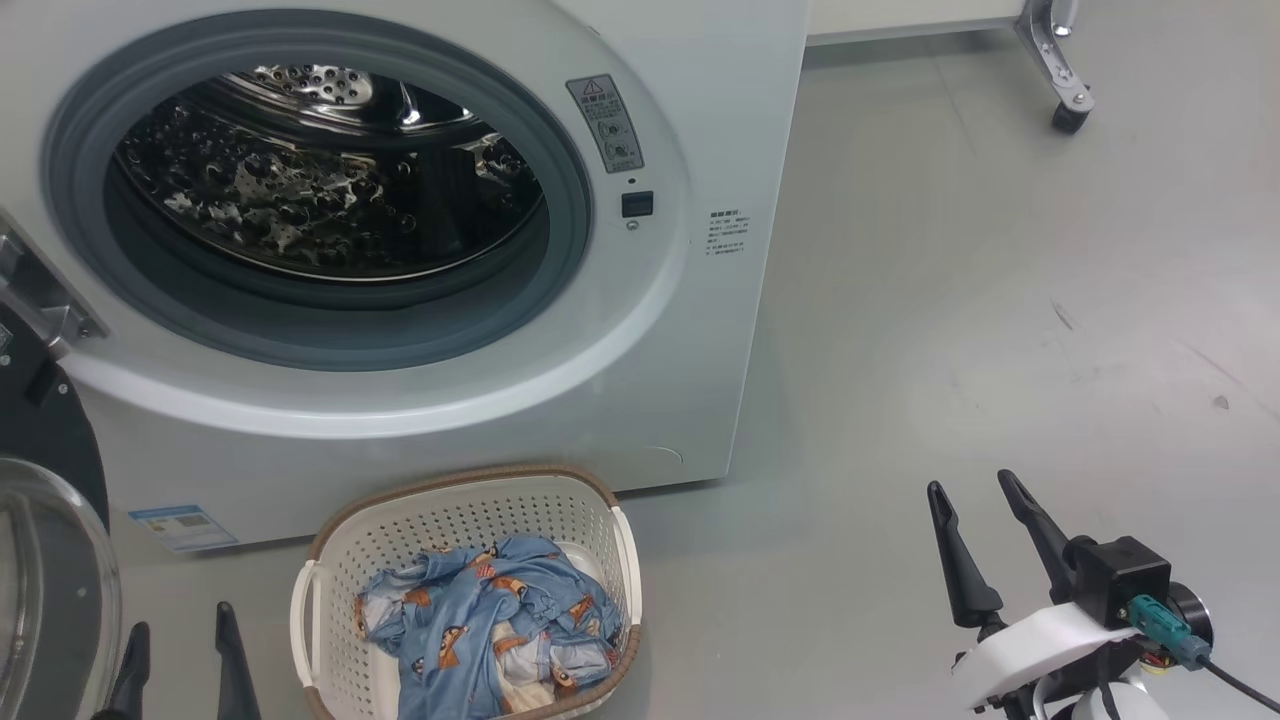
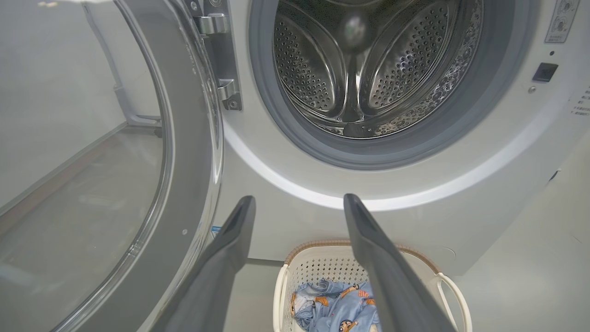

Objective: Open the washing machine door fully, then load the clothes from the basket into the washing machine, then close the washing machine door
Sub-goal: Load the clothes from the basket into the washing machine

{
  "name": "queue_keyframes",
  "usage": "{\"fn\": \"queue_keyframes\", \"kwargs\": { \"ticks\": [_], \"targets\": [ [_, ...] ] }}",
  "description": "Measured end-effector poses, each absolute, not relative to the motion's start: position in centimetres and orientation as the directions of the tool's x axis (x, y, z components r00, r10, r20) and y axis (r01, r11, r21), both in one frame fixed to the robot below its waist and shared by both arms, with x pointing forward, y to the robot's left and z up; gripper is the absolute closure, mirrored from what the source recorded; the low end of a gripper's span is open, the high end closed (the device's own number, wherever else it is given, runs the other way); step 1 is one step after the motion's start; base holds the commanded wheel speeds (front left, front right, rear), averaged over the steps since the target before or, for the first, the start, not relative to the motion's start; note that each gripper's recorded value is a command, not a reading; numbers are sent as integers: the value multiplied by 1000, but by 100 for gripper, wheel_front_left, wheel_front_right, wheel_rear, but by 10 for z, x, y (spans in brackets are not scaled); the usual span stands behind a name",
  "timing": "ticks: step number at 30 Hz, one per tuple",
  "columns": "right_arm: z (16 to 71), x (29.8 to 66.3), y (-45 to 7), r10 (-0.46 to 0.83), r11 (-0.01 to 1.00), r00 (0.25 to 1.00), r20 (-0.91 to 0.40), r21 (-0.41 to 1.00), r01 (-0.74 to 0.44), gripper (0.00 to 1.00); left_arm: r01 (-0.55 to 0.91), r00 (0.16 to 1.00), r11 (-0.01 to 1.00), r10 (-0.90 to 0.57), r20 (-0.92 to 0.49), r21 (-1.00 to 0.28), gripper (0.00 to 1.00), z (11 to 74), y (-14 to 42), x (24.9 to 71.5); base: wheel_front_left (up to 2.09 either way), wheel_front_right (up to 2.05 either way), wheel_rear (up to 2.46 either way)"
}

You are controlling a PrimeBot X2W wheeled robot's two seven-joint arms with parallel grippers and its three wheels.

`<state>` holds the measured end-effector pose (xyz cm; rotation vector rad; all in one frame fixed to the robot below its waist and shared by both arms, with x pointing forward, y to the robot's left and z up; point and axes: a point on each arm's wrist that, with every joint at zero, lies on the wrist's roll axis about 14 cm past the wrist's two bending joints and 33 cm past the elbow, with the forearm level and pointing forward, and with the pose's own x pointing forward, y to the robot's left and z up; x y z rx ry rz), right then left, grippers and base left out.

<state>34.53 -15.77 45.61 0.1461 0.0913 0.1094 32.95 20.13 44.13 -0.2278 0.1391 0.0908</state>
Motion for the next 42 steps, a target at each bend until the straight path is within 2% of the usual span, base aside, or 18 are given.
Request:
{"fn": "queue_keyframes", "kwargs": {
  "ticks": [8,20,28,42],
  "targets": [
    [447,359,-157,116,983,987,-108,154,-98,0,-35,969,973,-22,-245,-228,0,411,174,338,0,0,0],
    [430,388,-163,101,986,984,-147,147,-79,0,80,888,962,-188,-420,-261,0,358,136,377,0,0,0],
    [416,405,-169,87,989,981,-173,134,-64,0,157,741,947,-301,-600,-281,0,301,110,380,0,0,0],
    [379,427,-186,52,995,967,-249,96,-28,0,183,529,918,-393,-752,-351,0,221,80,399,0,0,0]
  ]
}}
